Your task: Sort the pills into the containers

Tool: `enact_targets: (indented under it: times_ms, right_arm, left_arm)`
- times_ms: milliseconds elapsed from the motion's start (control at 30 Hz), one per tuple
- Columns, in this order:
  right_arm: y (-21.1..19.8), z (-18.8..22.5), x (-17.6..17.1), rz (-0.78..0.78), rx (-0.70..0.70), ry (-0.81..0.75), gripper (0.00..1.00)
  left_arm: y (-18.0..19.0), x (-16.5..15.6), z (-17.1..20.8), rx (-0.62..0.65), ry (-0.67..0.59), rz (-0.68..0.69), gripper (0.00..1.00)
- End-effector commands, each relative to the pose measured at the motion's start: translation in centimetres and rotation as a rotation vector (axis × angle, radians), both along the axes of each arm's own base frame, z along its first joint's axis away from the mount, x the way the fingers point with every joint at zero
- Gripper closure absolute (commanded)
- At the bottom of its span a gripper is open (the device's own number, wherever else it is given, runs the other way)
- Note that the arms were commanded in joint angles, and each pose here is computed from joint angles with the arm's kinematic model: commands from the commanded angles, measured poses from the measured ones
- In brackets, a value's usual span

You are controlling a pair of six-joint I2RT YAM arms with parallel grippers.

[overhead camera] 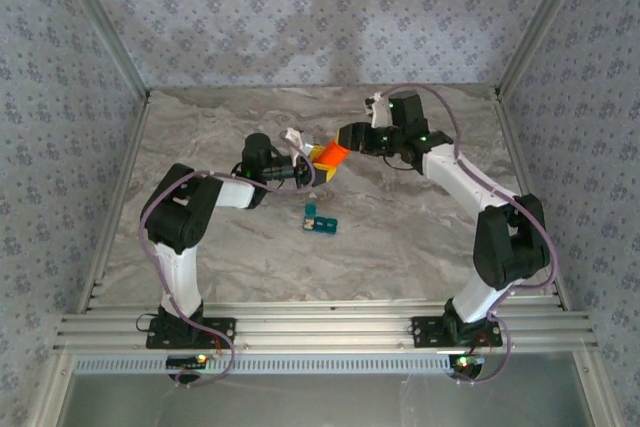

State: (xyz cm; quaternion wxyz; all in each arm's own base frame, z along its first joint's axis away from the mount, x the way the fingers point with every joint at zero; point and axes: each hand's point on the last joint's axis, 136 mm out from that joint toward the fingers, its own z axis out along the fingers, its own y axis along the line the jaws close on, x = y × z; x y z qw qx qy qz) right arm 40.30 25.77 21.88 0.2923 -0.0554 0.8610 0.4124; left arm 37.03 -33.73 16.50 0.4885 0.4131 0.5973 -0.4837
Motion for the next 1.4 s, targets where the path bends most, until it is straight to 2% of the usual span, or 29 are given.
enact_targets:
  times_ms: [0, 200, 467, 567, 767, 900, 1067, 1167, 1367]
  right_arm:
    - [1.9, -4.0, -1.5, -0.126, -0.008, 0.207, 0.56]
    - [2.3, -4.0, -1.8, -0.158, -0.015, 0.208, 0.54]
    - [-0.3, -1.4, -0.7, -0.191, -0.012, 0.146, 0.48]
    - [-1.1, -0.2, -0.3, -0.191, -0.002, 0.124, 0.42]
    - [-1.8, 2.2, -0.2, -0.149, 0.032, 0.067, 0.24]
    - [-2.7, 3.8, -0.6, -0.116, 0.043, 0.014, 0.17]
    - [-4.3, 5.5, -0.8, -0.061, 0.037, -0.148, 0.15]
    - [-4.6, 6.5, -0.5, 0.006, 0.084, -0.216, 0.15]
    - [-4.8, 4.1, -0.7, 0.091, 0.037, -0.249, 0.17]
  left_arm:
    - [-0.7, -0.8, 5.0, -0.073, -0.151, -0.031, 1.0]
    - [-0.6, -0.8, 4.7, -0.067, -0.148, -0.028, 1.0]
    - [-0.7, -0.5, 4.1, -0.061, -0.135, -0.021, 1.0]
    - [-0.7, -0.4, 3.7, -0.059, -0.128, -0.02, 1.0]
    - [-0.8, -0.1, 3.4, -0.06, -0.12, -0.015, 1.0]
    - [-0.9, 0.0, 3.3, -0.06, -0.117, -0.015, 1.0]
    - [-0.9, -0.2, 3.5, -0.062, -0.116, -0.021, 1.0]
    - [-0.8, -0.2, 3.6, -0.063, -0.114, -0.022, 1.0]
    - [-0.9, -0.5, 3.9, -0.068, -0.117, -0.033, 1.0]
